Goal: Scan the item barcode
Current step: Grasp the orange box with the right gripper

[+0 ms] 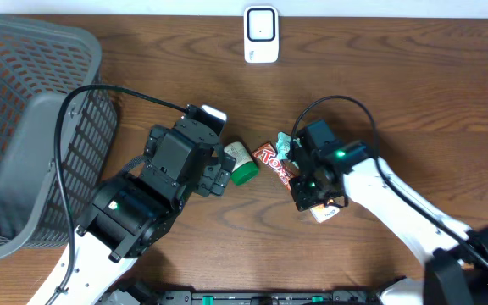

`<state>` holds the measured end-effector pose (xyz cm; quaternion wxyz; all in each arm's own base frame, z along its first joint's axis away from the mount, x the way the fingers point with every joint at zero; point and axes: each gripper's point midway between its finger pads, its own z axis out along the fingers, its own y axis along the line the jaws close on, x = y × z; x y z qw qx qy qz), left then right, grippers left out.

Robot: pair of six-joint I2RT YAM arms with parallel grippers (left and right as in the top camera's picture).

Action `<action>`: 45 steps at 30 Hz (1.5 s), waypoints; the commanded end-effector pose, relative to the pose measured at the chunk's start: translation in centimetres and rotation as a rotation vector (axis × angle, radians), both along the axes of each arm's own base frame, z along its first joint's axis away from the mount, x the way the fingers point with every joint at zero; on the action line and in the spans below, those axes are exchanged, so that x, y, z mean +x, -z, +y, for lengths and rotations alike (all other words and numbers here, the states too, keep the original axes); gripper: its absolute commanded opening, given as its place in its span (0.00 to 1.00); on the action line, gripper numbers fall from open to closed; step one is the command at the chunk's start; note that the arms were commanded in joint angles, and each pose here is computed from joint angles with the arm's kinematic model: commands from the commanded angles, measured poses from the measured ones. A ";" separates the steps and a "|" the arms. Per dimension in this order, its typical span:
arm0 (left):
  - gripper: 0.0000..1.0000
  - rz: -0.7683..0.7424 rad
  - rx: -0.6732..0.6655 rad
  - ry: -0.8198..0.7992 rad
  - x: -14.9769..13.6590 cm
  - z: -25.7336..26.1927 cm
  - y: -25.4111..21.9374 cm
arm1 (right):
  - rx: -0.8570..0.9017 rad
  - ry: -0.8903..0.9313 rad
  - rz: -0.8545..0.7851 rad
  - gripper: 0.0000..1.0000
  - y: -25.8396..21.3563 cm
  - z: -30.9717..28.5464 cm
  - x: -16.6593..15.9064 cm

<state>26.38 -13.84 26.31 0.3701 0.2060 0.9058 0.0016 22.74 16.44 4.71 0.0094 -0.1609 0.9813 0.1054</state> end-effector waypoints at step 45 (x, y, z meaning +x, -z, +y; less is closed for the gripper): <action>0.98 0.015 0.018 -0.016 -0.2 0.6 0.2 | -0.323 0.723 0.147 0.01 4.6 -9.9 -1.3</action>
